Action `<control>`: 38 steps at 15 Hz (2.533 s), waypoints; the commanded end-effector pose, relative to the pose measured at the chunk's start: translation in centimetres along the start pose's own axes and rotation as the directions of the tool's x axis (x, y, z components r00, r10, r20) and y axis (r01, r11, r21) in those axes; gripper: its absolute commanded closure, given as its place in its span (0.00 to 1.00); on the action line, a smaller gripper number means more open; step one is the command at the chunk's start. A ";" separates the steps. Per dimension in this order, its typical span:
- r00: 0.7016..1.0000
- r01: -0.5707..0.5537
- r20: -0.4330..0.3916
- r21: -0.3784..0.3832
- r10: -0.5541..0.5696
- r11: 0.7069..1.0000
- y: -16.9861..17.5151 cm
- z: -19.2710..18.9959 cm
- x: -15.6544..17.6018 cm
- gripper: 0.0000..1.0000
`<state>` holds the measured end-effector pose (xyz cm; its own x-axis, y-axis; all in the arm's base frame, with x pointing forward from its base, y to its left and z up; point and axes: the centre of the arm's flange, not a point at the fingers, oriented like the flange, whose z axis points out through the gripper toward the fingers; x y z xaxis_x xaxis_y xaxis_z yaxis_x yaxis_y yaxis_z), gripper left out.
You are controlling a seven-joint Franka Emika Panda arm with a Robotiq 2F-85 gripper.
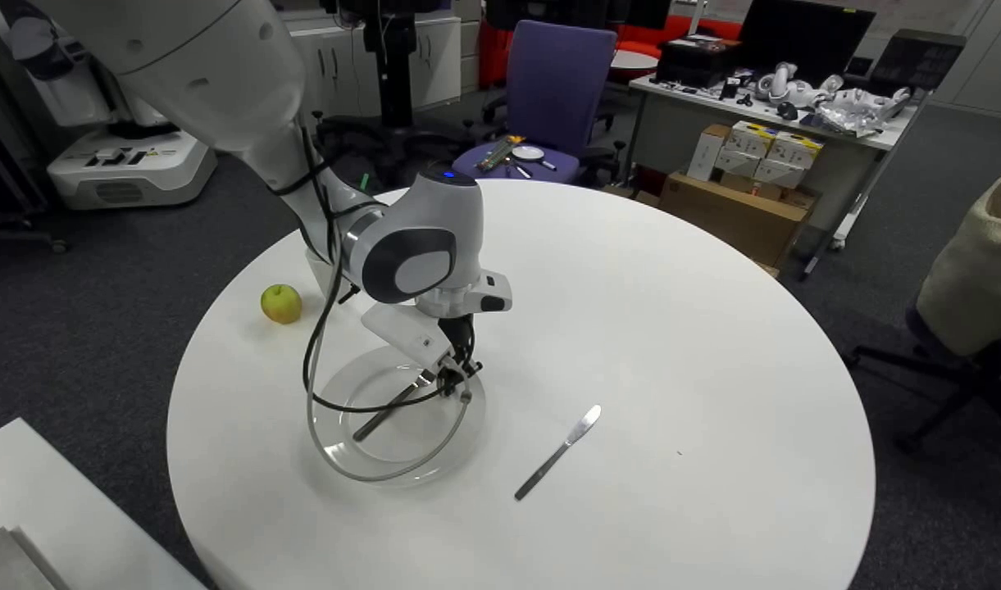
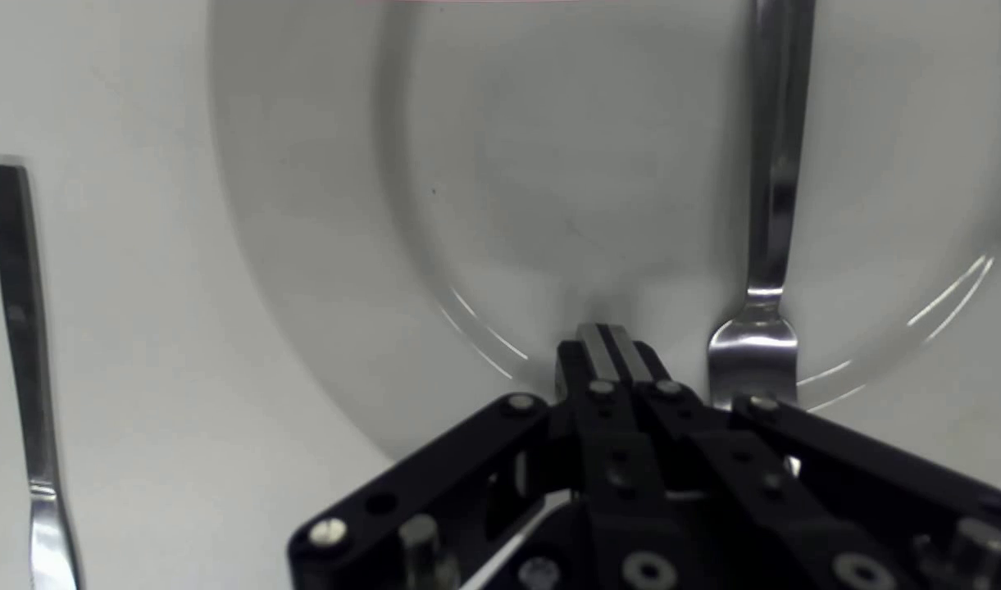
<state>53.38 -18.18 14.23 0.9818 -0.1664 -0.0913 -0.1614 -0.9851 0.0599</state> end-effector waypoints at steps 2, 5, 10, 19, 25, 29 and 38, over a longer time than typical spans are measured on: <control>0.998 0.058 -0.003 0.007 -0.058 0.998 -0.4 -0.7 -0.6 0.73; 0.990 0.130 -0.045 -0.028 -0.131 0.991 -2.0 -4.0 -2.9 0.51; 0.946 0.251 -0.159 -0.187 -0.281 0.950 -3.4 -11.6 -6.7 0.14; 0.951 0.262 -0.102 -0.246 -0.293 0.933 -1.4 -20.5 -16.9 0.00; 0.965 0.241 -0.060 -0.185 -0.256 0.953 1.1 -18.7 -17.5 0.00; 0.965 0.241 -0.056 -0.180 -0.255 0.954 1.2 -18.5 -17.7 0.00; 0.969 0.231 -0.045 -0.159 -0.241 0.960 1.9 -18.0 -15.2 0.00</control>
<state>37.80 -15.56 34.09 0.9942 0.0942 -0.0523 0.1032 -0.9717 0.2126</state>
